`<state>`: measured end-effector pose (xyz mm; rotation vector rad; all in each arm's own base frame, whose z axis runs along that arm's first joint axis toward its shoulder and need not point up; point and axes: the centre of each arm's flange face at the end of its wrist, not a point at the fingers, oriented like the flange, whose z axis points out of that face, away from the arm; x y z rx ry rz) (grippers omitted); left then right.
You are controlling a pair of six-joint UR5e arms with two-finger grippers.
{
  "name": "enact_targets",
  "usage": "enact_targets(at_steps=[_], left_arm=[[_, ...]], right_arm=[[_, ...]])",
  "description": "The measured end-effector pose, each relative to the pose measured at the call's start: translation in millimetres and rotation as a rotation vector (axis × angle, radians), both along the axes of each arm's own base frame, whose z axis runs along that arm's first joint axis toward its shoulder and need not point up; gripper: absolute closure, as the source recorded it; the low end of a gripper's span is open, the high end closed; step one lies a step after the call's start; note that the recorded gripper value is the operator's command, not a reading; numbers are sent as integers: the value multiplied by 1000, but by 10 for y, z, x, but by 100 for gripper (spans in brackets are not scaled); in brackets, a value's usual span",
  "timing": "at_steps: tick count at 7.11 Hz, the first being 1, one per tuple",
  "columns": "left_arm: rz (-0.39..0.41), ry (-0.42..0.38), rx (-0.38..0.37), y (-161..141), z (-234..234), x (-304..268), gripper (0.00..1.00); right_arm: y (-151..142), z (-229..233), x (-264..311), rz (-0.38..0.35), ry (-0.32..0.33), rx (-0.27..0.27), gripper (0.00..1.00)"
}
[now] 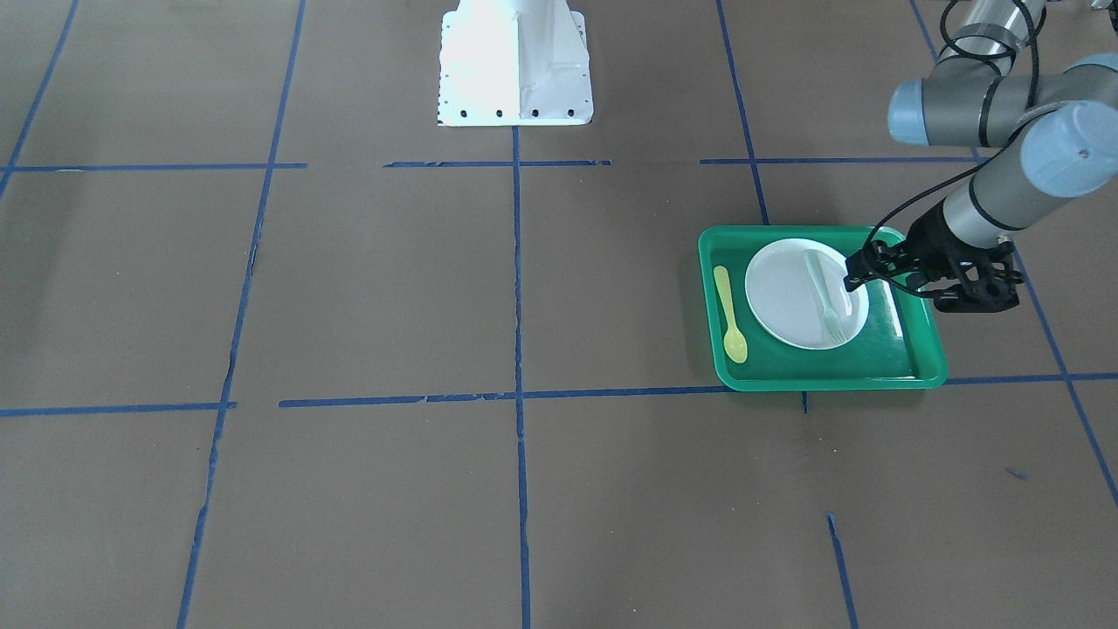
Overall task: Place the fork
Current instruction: 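Lower the left gripper onto the white fork on the plate and grasp it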
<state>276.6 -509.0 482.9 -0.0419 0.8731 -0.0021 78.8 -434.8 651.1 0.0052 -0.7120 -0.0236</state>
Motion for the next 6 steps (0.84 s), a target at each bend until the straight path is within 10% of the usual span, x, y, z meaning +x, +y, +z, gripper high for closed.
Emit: enact_targets(at_steps=[6], left_arm=[[19, -38, -40, 14, 203, 578, 33]], right_arm=[[0, 0, 0, 0, 0, 0, 0]])
